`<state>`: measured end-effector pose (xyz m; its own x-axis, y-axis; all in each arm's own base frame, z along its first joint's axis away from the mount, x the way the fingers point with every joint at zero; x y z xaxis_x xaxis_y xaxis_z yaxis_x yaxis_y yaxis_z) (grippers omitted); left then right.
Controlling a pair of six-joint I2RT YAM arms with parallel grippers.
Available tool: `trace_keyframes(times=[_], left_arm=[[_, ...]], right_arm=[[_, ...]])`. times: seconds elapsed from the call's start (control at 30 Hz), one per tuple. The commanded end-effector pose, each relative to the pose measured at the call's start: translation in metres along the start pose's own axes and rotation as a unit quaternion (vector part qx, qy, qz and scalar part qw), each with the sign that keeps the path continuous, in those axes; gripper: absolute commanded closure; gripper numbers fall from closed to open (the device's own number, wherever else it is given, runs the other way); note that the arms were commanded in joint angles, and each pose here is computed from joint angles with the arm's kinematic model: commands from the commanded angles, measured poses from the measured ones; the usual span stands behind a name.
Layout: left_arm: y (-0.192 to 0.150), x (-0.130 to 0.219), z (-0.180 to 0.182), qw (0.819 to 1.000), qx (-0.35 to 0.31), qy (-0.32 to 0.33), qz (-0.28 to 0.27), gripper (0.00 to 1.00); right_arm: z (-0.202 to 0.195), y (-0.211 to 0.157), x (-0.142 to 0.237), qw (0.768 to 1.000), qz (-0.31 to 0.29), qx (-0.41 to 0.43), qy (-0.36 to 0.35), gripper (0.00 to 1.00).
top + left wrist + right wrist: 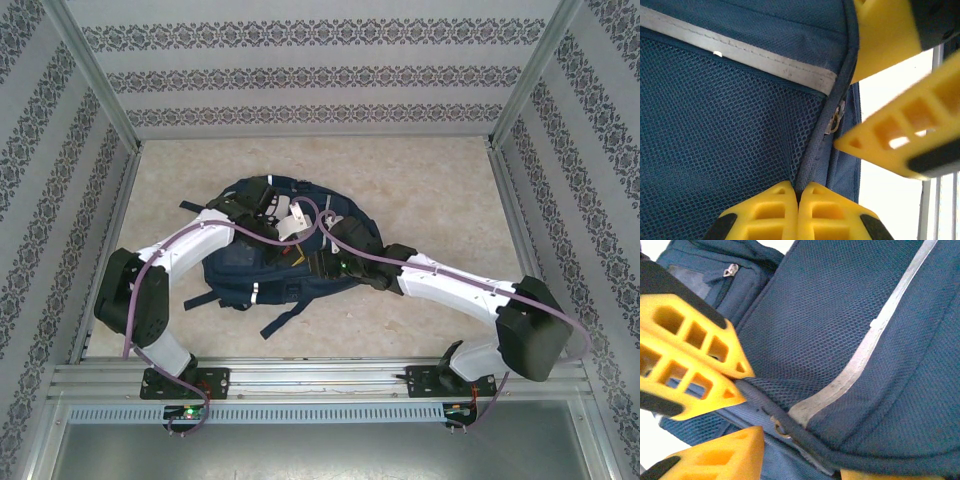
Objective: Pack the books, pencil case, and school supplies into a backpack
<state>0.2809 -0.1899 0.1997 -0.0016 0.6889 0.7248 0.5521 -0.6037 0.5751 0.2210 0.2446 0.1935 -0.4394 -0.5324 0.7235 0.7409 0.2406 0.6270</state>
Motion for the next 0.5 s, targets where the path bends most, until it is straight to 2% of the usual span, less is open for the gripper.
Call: trace_keyframes(times=[0.0, 0.17, 0.47], left_arm=[[0.0078, 0.0105, -0.0214, 0.998, -0.011, -0.051, -0.044, 1.00], [0.0087, 0.0117, -0.0212, 0.998, -0.013, -0.045, -0.043, 1.00], [0.0086, 0.0149, -0.0188, 0.999, -0.025, -0.013, -0.036, 1.00]], right_arm=[[-0.0009, 0.0082, -0.0067, 1.000, -0.011, -0.004, -0.016, 0.61], [0.0032, 0.0026, -0.0100, 1.000, -0.003, 0.005, -0.012, 0.61], [0.0027, 0.0032, -0.0059, 1.000, 0.008, 0.006, -0.027, 0.90]])
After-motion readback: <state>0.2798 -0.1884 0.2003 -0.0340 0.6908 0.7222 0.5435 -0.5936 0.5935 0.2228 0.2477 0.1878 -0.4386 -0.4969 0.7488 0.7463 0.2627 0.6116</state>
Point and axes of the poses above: each hand's point on the last joint's axis, 136 mm out from that joint toward the fingers, its own x axis back along the fingers, its own z axis along the line the jaws close on, y = z × x, the point moved 9 cm from there along x, back along the fingers, and after that the axes turned 9 degrees about x, right-handed, at the moved point
